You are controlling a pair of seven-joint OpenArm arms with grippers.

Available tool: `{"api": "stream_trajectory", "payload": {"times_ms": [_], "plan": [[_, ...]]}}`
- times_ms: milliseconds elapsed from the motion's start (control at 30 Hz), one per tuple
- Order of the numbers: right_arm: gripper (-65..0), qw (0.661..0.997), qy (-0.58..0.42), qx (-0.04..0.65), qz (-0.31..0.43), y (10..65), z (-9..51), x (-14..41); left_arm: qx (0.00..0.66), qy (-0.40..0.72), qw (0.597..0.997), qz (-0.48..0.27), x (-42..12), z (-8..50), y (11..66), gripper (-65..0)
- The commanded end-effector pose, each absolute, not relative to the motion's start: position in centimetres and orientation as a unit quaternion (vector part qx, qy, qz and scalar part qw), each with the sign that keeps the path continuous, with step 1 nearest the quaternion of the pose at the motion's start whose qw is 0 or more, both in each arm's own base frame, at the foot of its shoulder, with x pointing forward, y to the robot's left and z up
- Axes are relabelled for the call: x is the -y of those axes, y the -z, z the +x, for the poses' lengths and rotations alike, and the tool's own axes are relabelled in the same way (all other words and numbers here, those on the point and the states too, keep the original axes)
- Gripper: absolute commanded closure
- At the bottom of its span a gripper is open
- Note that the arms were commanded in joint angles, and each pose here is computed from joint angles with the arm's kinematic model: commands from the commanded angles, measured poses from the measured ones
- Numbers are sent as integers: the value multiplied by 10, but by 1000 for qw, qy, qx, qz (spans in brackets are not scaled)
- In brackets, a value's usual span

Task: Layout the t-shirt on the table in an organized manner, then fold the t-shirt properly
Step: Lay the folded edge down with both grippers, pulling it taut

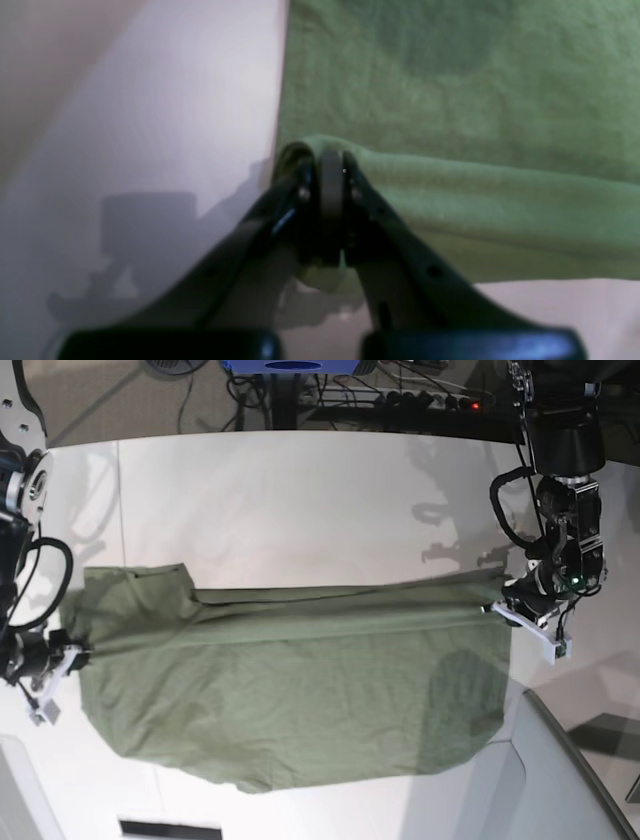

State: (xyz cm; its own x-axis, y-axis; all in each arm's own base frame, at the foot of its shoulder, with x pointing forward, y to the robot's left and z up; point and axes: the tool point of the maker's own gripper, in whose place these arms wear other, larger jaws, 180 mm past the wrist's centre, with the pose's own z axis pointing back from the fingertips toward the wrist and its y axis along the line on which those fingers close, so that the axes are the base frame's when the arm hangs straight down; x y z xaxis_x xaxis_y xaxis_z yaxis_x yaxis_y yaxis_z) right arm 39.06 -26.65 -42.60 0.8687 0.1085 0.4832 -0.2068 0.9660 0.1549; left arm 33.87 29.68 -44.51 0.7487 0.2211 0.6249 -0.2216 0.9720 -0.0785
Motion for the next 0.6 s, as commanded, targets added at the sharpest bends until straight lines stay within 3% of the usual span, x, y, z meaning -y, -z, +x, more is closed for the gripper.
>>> {"api": "stream_trajectory", "payload": {"times_ms": [0,400,467,567], "plan": [[0,953,-78,275,101,408,409,272,358,-120,926,10,-308,350,432,0],[-12,946,-56,292,126,417,415,265,402,-131,906,12,-313,369,427,0],[-81,943,-52,304,128,415,418,265,410,-131,902,11,-313,377,420,0],[-266,941,-51,311,128,413,420,266,420,-134,897,10,-315,386,411,0]]}}
